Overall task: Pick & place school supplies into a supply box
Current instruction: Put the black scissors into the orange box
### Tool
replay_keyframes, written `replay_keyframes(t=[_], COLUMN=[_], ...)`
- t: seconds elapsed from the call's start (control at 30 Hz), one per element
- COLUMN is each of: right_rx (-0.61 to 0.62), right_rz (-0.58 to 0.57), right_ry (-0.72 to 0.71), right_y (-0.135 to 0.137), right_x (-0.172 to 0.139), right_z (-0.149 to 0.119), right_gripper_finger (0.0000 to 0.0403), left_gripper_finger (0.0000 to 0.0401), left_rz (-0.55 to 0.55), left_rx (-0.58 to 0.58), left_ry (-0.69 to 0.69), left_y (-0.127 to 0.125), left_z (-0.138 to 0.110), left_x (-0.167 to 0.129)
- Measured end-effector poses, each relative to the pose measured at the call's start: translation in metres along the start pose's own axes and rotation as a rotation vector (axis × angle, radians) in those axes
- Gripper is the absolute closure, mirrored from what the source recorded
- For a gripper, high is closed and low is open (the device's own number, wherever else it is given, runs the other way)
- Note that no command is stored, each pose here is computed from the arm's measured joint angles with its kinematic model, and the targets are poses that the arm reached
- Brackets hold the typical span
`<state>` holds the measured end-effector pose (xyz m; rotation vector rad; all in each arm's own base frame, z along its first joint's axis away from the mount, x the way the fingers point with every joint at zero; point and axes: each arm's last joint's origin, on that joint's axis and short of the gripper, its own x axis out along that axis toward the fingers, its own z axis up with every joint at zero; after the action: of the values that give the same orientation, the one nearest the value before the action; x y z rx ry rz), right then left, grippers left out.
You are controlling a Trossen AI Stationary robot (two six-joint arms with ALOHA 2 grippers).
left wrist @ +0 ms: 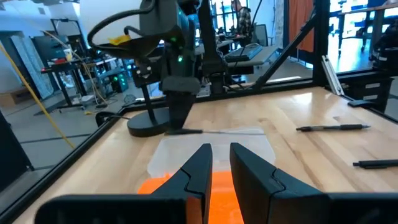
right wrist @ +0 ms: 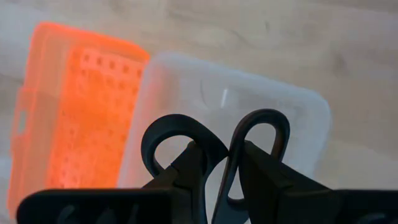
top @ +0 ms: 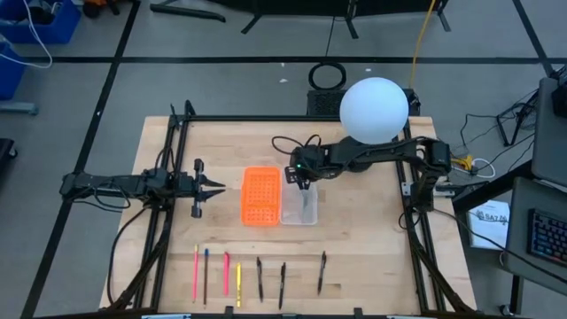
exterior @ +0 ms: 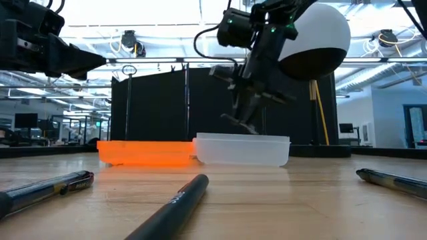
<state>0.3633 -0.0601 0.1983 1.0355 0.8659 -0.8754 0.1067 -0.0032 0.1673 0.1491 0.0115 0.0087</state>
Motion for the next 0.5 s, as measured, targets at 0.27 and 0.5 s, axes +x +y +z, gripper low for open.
replay_keyframes(t=[0.27, 0.5], right_rx=[-0.029, -0.03], right_rz=[-0.015, -0.063], right_ry=[-0.01, 0.016], right_y=[0.0, -0.004], right_x=[0.014, 0.028], right_z=[0.0, -0.001], right_gripper_finger=[0.0329, 0.0329], left_gripper_finger=[0.0334, 0.0334], left_rz=[-0.001, -0.001], left_rx=[-0.007, -0.004], left_ry=[0.002, 0.004], left_y=[0.0, 0.0], left_z=[0.0, 0.0], left_x=[0.0, 0.0])
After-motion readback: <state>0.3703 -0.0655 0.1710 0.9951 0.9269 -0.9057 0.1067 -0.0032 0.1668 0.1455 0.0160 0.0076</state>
